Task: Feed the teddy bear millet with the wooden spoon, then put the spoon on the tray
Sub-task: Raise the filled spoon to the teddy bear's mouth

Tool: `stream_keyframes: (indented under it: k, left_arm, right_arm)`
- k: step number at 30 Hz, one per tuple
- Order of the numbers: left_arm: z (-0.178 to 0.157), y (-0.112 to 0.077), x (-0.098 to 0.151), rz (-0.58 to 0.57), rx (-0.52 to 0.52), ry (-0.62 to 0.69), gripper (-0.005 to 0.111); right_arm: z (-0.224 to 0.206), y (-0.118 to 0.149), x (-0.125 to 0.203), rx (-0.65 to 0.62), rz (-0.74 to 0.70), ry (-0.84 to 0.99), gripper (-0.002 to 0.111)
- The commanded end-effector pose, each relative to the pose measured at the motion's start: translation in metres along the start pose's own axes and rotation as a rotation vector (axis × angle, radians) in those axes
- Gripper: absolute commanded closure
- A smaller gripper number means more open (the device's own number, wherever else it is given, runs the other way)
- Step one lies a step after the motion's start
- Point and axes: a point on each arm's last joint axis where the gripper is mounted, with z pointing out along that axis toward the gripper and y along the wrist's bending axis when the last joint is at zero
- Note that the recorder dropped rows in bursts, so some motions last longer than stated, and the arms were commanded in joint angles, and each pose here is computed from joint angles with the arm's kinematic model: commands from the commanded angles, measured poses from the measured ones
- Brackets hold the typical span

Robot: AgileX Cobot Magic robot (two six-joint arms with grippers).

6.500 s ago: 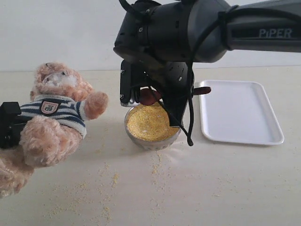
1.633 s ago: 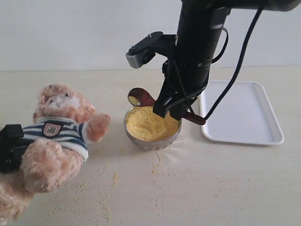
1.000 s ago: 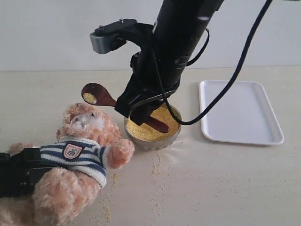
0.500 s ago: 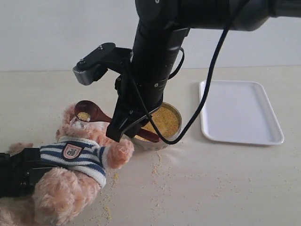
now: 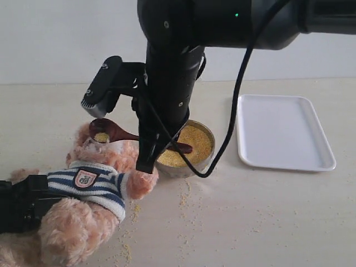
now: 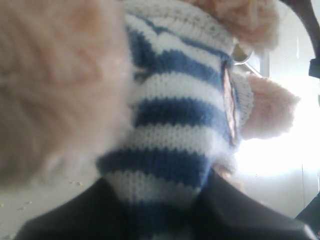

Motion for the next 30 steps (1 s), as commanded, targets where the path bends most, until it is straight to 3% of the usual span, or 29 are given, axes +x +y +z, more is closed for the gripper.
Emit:
stream_keyframes:
  k: [1,9,30]
  left_arm:
    - [0.0006,-0.0038,-0.0015,0.01,0.025,-0.005,0.102]
    - [0.0006,-0.0041,-0.0014,0.012,0.028,-0.004,0.102]
    - [0.0006,-0.0041,-0.0014,0.014,0.028,-0.004,0.102]
  right_arm:
    - [-0.0062,0.0087,-0.012,0.172,-0.143,0.029,0.108]
    - [-0.0098,0.0122,-0.0139,0.266,-0.196,0.089,0.108]
    - [-0.0098,0.0124,-0.0133,0.264,-0.199,0.096,0.108]
